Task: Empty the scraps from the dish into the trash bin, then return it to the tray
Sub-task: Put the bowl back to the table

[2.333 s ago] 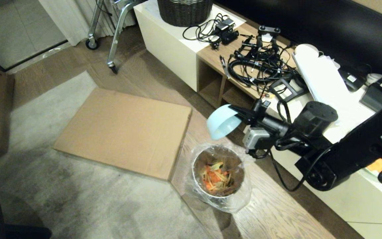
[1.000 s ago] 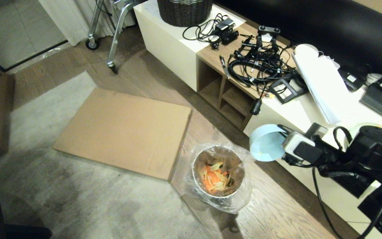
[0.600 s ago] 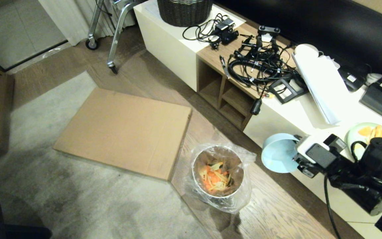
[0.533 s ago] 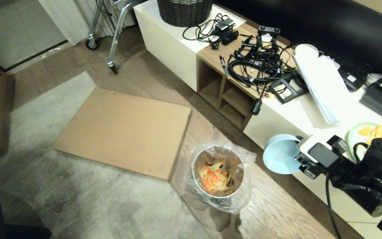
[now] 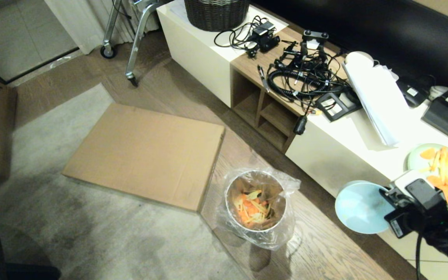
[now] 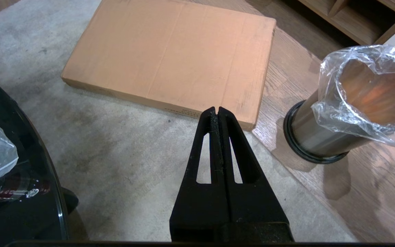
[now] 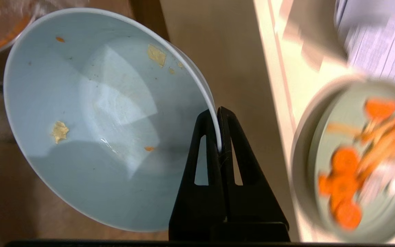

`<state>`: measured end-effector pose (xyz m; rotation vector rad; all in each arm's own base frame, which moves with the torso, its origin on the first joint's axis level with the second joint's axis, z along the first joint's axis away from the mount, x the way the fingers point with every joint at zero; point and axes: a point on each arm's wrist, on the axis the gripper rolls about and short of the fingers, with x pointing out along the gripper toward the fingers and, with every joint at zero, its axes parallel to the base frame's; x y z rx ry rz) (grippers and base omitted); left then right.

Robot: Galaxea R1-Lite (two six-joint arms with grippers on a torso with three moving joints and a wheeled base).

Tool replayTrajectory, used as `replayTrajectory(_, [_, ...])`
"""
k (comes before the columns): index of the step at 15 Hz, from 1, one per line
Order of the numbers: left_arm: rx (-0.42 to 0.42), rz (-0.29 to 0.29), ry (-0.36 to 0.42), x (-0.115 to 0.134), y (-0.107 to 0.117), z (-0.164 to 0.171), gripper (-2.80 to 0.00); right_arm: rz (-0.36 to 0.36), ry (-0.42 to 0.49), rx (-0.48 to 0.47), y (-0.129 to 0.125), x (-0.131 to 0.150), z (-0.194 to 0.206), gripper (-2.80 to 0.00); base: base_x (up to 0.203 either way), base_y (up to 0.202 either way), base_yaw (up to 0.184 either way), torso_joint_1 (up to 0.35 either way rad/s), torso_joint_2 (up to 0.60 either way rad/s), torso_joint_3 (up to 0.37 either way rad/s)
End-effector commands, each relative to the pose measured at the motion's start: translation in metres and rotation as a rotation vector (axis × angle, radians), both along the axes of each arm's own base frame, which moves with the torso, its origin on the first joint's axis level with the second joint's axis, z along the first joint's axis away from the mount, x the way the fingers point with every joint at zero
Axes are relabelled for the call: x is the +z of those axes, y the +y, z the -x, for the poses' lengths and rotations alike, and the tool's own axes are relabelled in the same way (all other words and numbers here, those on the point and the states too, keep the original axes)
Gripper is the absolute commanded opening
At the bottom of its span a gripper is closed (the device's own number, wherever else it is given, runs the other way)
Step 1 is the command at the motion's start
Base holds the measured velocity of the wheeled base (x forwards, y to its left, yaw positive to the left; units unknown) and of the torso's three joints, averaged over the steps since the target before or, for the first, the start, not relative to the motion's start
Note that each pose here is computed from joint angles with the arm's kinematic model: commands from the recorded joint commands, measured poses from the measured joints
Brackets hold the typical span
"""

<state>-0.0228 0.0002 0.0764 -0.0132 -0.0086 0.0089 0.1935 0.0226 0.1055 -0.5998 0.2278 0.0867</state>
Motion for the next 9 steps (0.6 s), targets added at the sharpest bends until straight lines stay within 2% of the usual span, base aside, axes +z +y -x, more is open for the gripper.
replayTrajectory(1, [0.000, 0.001, -0.001, 0.000, 0.000, 0.000, -2.80, -0.120, 0.037, -0.073, -0.010, -0.004, 0.025, -2.80, 0.000, 0.000, 0.000, 0.000, 0.00, 0.000])
replayTrajectory(7, [0.000, 0.001, -0.001, 0.000, 0.000, 0.000, -2.80, -0.475, 0.170, -0.278, -0.022, -0.010, 0.055, -2.80, 0.000, 0.000, 0.000, 0.000, 0.00, 0.000])
replayTrajectory(9, [0.000, 0.001, -0.001, 0.000, 0.000, 0.000, -2.80, -0.556, 0.211, -0.324, -0.022, -0.013, 0.063, -2.80, 0.000, 0.000, 0.000, 0.000, 0.00, 0.000])
